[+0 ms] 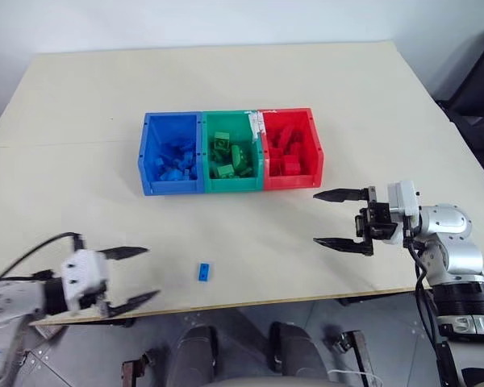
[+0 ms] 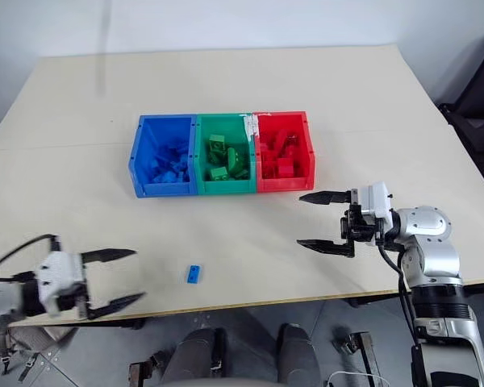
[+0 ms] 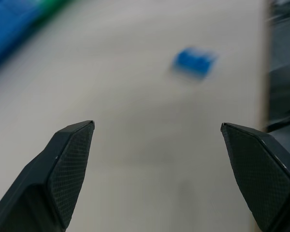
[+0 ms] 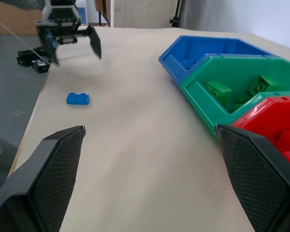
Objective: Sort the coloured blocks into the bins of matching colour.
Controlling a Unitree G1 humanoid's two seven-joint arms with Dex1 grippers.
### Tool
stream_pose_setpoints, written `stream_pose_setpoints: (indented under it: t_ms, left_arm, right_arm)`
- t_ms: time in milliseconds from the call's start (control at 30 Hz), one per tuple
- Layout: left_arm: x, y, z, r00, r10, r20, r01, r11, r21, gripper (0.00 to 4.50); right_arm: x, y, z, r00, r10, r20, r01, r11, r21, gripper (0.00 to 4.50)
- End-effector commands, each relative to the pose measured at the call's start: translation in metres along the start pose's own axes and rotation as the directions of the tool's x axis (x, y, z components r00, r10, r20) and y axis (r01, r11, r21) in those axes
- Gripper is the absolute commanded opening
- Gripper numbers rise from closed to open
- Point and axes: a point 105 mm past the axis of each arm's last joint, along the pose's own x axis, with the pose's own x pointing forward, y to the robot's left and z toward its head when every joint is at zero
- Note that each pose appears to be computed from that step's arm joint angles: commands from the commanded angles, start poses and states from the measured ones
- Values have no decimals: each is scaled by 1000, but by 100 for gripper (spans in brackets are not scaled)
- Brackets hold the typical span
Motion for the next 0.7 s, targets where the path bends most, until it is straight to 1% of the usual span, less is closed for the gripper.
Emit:
stream_pose_setpoints:
  t_ms: [33, 167, 233, 333, 467, 567, 700]
  left_arm:
    - [28, -7, 11, 999, -47, 17, 47, 999, 18, 446]
    - [55, -13, 8, 992, -128, 16, 127, 991, 45, 446]
    - [65, -19, 3, 983, -186, 3, 186, 982, 20, 446]
    - [70, -22, -6, 973, -230, -31, 231, 973, 28, 446]
    - [80, -17, -9, 974, -225, -20, 226, 974, 35, 446]
    - [84, -17, -7, 972, -234, 3, 234, 972, 20, 389]
    - [83, -21, -16, 970, -241, -18, 241, 970, 11, 269]
  right_arm:
    - [-5, 2, 6, 1000, 10, -13, -11, 999, -31, 450]
    - [-4, 4, 6, 1000, 5, -15, -5, 1000, -30, 450]
    - [-4, 6, 7, 1000, 5, -15, -5, 999, -31, 450]
    - [-4, 6, 8, 1000, -2, -19, 2, 999, -33, 450]
    - [-6, 6, 9, 1000, -18, -23, 18, 999, -39, 450]
    - [-6, 6, 9, 999, -28, -24, 27, 999, -40, 450]
    - [-6, 6, 9, 999, -40, -25, 39, 998, -41, 450]
